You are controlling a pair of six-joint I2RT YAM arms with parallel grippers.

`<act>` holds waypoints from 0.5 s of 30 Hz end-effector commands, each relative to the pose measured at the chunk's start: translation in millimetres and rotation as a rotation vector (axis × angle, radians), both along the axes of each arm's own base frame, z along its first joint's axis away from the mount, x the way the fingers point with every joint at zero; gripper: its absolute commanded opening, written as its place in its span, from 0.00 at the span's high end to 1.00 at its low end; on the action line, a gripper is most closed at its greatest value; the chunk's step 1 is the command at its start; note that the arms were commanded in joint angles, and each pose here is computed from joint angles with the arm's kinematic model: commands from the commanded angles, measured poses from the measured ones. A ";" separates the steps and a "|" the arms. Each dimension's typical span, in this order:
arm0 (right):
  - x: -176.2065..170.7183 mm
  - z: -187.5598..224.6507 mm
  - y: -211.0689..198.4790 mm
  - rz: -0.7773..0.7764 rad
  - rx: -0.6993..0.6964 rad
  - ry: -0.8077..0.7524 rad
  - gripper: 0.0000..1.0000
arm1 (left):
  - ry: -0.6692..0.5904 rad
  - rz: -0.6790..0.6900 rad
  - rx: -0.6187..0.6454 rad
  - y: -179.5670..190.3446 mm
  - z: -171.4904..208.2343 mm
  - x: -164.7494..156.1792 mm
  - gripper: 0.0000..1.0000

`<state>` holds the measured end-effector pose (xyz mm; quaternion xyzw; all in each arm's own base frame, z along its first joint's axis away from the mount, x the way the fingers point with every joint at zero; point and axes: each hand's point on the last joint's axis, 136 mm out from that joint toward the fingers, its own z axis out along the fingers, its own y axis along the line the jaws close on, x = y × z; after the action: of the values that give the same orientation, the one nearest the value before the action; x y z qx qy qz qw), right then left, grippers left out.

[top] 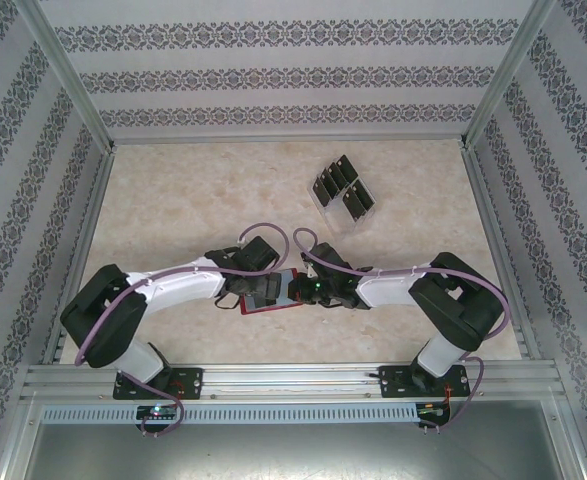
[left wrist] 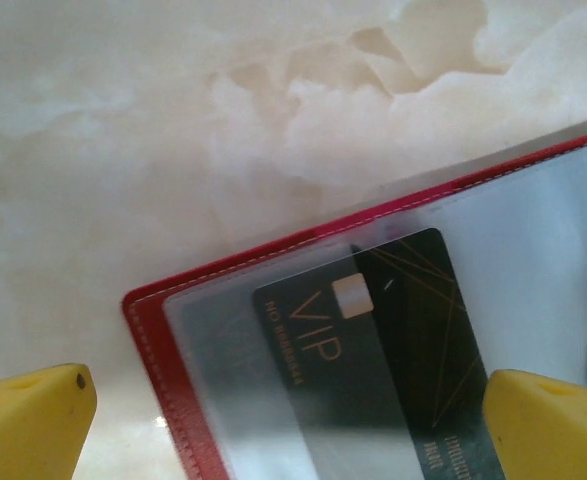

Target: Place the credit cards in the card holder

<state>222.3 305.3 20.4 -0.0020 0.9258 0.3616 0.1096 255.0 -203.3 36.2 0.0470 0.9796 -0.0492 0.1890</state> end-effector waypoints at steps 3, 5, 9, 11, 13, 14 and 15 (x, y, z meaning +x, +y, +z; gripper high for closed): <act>-3.6 -10.7 -6.3 -0.008 -0.019 0.016 1.00 | -0.022 -0.021 -0.032 -20.6 2.2 8.1 0.00; -3.4 -10.4 -6.4 -0.009 -0.018 0.016 1.00 | -0.013 -0.023 -0.022 -21.0 -2.1 7.4 0.00; -3.5 -10.3 -6.6 -0.011 -0.019 0.018 1.00 | -0.004 -0.013 0.002 -14.8 -6.8 4.5 0.00; -2.7 -10.3 -6.7 -0.014 -0.021 0.019 1.00 | 0.000 -0.005 0.023 -9.2 -8.4 2.1 0.00; -2.6 -10.4 -6.6 -0.014 -0.024 0.019 1.00 | 0.004 0.000 0.039 -4.1 -10.1 -0.7 0.00; -3.2 -11.3 -6.9 -0.014 -0.027 0.022 1.00 | 0.006 0.003 0.046 -1.2 -10.8 -2.3 0.00; -3.1 -11.4 -7.3 -0.016 -0.029 0.023 1.00 | 0.004 0.007 0.049 0.8 -11.0 -3.1 0.00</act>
<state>222.4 305.3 20.3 -0.0022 0.9247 0.3638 0.1118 257.7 -210.8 25.5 0.0541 0.9806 -0.0411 0.1841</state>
